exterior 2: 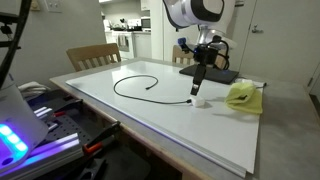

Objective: Put the charging cable in circular form.

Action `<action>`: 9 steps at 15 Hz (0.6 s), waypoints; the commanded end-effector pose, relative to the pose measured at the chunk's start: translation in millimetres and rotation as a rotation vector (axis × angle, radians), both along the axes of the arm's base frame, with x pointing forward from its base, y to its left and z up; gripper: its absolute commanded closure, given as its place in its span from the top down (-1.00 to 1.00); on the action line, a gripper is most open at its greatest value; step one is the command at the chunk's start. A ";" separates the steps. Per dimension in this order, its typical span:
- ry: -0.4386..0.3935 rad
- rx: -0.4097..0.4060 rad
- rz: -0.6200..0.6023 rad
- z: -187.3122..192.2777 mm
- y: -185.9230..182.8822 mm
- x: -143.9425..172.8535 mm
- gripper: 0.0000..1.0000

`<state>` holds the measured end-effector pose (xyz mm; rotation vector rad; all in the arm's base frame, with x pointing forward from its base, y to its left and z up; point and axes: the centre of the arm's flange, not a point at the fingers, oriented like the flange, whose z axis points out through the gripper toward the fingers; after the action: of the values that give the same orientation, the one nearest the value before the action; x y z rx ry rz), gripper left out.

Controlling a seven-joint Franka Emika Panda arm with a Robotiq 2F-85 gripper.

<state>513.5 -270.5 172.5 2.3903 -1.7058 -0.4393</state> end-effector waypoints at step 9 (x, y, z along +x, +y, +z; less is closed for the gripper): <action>-0.142 -0.042 0.179 8.1 -9.9 16.1 1.00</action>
<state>529.5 -280.4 180.6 2.5691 -1.5172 -0.2091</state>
